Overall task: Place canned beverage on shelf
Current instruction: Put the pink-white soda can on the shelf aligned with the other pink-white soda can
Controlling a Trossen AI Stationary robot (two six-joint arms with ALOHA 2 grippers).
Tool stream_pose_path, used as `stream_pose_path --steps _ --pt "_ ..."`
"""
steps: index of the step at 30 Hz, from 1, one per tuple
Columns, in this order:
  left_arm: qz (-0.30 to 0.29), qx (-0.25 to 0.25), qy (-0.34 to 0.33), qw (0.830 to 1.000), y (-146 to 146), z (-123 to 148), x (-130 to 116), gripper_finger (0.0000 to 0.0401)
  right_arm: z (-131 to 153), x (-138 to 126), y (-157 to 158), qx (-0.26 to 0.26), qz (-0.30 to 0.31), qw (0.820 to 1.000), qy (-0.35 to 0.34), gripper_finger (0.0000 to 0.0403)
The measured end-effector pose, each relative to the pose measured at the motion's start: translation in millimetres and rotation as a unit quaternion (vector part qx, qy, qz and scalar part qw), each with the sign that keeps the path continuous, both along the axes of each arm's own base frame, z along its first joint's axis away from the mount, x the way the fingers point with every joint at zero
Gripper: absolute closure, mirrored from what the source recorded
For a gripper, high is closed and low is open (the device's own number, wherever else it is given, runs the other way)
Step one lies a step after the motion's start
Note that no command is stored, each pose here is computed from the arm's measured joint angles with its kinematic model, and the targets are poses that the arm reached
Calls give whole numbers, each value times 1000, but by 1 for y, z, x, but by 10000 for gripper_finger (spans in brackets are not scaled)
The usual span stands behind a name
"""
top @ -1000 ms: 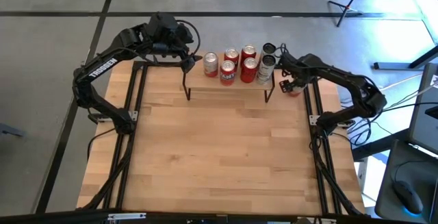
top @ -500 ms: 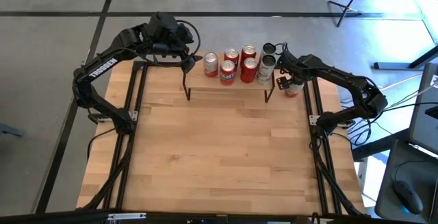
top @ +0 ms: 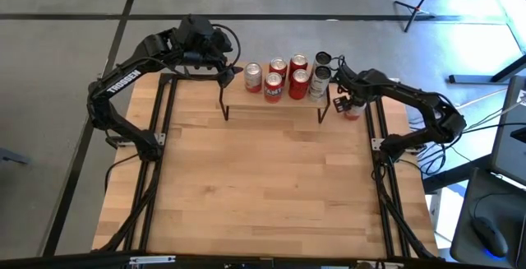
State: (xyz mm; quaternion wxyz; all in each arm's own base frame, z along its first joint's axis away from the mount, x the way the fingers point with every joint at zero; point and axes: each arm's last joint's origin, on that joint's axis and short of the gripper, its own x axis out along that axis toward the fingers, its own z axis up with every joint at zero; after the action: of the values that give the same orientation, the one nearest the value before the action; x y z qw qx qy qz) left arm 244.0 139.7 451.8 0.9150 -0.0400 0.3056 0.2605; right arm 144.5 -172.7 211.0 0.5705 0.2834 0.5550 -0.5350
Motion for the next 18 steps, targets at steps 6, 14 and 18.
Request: stream_pose_path --steps 6,14,18 --pt "0 0 0 1000 0 0 0 43 19 -6 8 -2 13 1000 -12 121" --pt "-2 -5 -4 1000 -3 0 2 43 49 -24 36 -3 43 998 -56 119" --pt "7 -16 -11 1000 -3 0 2 43 61 -28 55 -6 78 993 -91 121"
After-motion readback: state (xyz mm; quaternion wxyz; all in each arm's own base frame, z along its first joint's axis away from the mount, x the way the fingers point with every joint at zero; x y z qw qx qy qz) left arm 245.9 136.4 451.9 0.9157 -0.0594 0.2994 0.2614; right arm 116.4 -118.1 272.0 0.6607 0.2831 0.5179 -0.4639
